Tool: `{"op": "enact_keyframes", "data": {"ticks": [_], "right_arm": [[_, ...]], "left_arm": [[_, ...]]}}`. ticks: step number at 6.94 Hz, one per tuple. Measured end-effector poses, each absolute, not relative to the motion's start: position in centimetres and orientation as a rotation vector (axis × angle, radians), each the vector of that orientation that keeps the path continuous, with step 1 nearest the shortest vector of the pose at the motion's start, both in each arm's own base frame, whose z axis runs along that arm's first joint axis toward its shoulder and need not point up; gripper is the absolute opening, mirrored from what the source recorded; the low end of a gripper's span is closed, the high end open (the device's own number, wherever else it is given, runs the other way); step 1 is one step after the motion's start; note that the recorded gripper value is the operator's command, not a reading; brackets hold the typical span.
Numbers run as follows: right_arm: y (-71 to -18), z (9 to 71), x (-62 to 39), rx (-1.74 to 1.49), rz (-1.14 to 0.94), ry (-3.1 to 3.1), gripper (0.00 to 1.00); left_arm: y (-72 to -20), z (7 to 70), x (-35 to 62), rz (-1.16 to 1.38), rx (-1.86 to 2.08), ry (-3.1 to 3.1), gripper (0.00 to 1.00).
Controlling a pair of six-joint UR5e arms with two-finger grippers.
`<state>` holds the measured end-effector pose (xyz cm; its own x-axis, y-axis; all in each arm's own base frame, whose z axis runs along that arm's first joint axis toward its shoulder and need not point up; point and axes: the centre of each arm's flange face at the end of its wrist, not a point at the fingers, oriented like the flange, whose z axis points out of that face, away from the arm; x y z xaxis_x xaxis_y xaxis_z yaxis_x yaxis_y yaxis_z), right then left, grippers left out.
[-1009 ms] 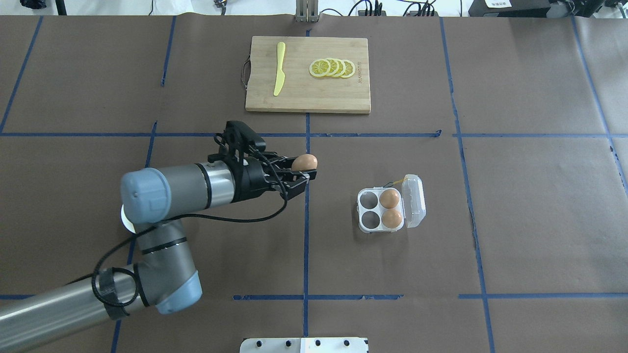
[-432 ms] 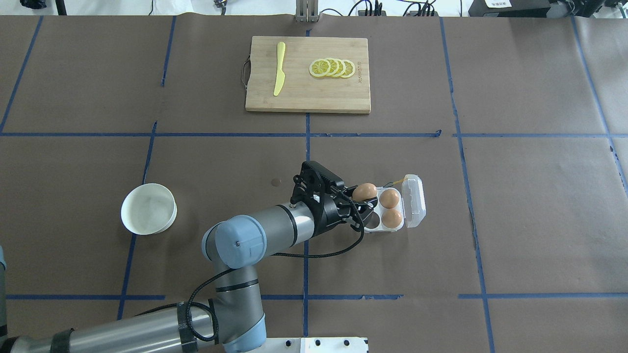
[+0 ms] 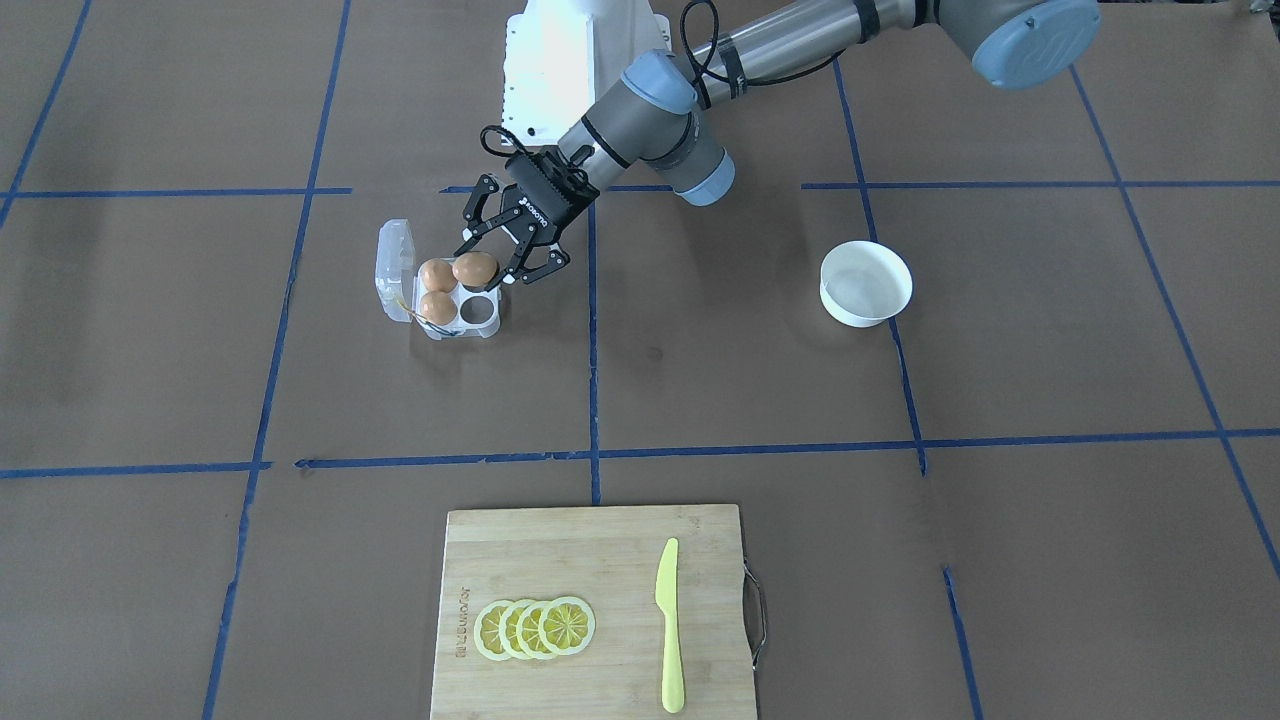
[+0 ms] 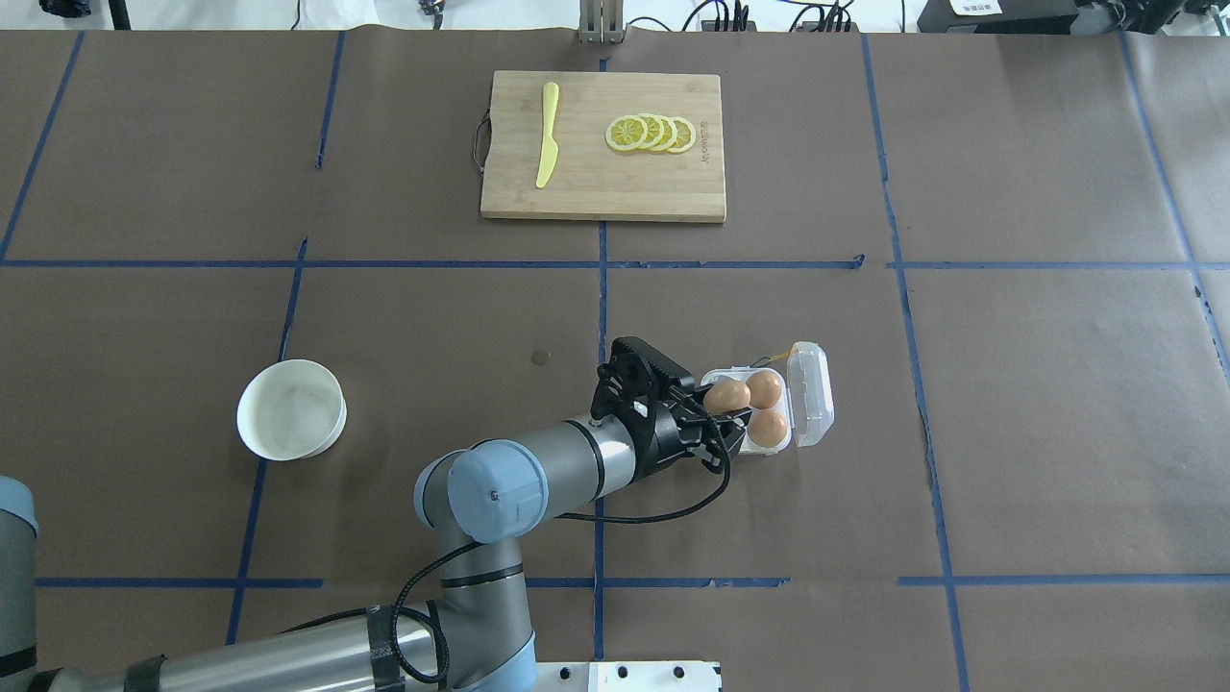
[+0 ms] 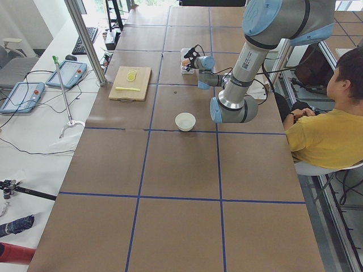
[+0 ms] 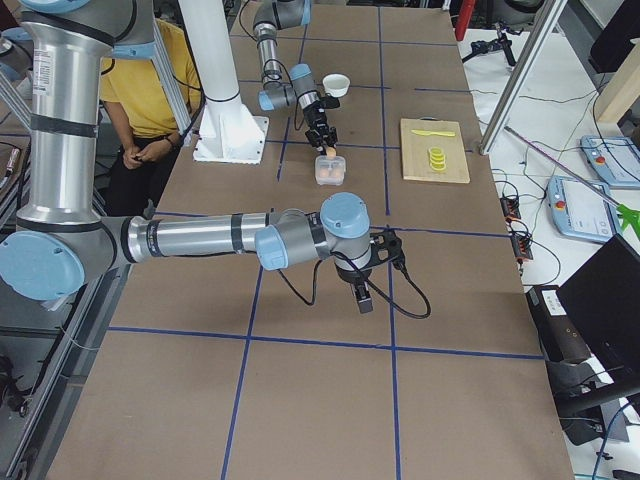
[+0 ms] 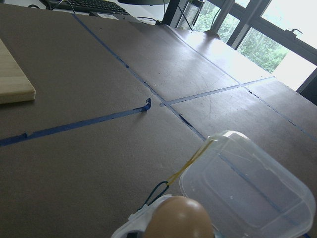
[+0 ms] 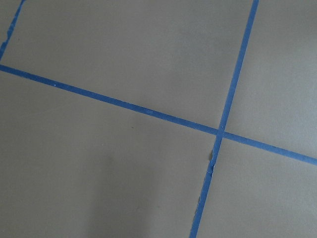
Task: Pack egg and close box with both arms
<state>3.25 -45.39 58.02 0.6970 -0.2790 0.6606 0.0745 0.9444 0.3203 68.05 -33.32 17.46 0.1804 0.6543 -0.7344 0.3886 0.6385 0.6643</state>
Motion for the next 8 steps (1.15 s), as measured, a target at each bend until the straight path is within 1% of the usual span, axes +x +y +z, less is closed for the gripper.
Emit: {"op": "enact_keyframes", "data": {"ticks": [1, 2, 5, 6, 8], "right_arm": [[-45.4, 58.0, 3.2, 0.28, -0.201, -0.777, 1.0], [-45.5, 58.0, 3.2, 0.281, -0.202, -0.777, 1.0], [-45.5, 57.9, 3.2, 0.281, -0.201, -0.777, 1.0], [-45.6, 57.9, 3.2, 0.281, -0.201, -0.778, 1.0], [-45.7, 57.9, 3.2, 0.277, -0.193, -0.78, 1.0]], "left_arm": [[-33.1, 17.4, 68.2, 0.236, 0.936, 1.438, 0.88], [-33.0, 17.5, 68.2, 0.238, 0.934, 1.439, 0.99], [-33.5, 17.2, 67.6, 0.232, 0.943, 1.442, 0.99], [-34.8, 16.9, 66.5, 0.242, 0.942, 1.446, 0.99], [-39.5, 17.0, 61.0, 0.362, 0.838, 1.409, 0.99]]}}
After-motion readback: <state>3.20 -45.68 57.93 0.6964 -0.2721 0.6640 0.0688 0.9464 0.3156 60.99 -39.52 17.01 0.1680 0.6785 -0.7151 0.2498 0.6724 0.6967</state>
